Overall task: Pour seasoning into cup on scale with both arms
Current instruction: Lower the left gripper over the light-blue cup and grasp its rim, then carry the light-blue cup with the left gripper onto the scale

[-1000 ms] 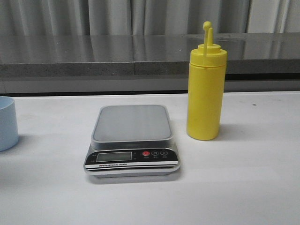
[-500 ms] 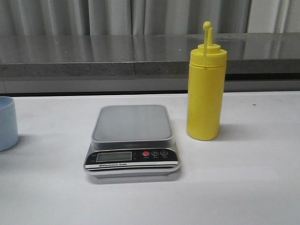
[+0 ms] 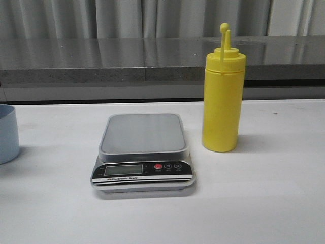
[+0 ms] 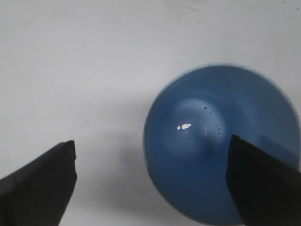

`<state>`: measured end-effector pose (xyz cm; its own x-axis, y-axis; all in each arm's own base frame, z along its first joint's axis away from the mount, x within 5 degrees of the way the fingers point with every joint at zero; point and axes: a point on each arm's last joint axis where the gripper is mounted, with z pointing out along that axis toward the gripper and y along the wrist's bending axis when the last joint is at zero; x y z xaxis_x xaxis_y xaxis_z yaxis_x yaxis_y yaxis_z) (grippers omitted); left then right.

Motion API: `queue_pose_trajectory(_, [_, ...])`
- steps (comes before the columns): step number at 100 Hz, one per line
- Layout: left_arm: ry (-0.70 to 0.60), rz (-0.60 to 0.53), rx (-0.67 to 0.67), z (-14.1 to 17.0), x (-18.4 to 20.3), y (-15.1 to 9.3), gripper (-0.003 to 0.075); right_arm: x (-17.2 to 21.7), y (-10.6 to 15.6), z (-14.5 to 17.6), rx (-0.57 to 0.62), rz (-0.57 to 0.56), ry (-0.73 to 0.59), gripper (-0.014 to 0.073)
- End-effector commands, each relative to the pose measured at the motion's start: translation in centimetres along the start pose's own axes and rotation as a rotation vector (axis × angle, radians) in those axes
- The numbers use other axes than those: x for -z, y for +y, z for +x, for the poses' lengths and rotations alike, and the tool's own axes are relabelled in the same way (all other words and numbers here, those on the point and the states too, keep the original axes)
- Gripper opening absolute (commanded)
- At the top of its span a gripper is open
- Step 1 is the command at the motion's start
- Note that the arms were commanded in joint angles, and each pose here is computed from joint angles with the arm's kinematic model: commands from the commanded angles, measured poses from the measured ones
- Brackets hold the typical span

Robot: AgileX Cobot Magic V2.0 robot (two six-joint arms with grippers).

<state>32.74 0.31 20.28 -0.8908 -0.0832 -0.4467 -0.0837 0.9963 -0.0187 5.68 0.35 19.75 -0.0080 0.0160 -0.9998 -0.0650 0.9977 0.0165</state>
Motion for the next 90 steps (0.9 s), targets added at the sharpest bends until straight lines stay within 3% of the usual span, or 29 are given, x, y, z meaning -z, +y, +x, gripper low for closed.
queue_pose_trajectory(1, [-0.113, 0.013, 0.018, -1.6, 1.5, -0.1, 0.0530, 0.3, 0.0, -1.6, 0.006, 0.000, -0.124, -0.0069])
queue_pose_trajectory(9, [-0.125, 0.015, 0.018, -1.7, 1.6, -0.1, 0.0410, 0.3, 0.0, -1.6, 0.006, 0.000, -0.124, -0.0069])
queue_pose_trajectory(27, [-0.164, 0.019, 0.018, -2.0, 1.6, -0.1, -0.0018, 0.3, 0.0, -1.6, 0.006, 0.000, -0.124, -0.0069])
queue_pose_trajectory(57, [-0.180, 0.050, 0.060, -2.8, 2.6, -0.5, -0.0020, 0.3, 0.0, -1.6, 0.006, 0.000, -0.124, -0.0069])
queue_pose_trajectory(90, [-0.230, 0.103, -0.002, -6.4, 8.7, -3.3, -0.0020, 0.3, 0.0, -1.6, 0.006, 0.000, -0.124, -0.0069])
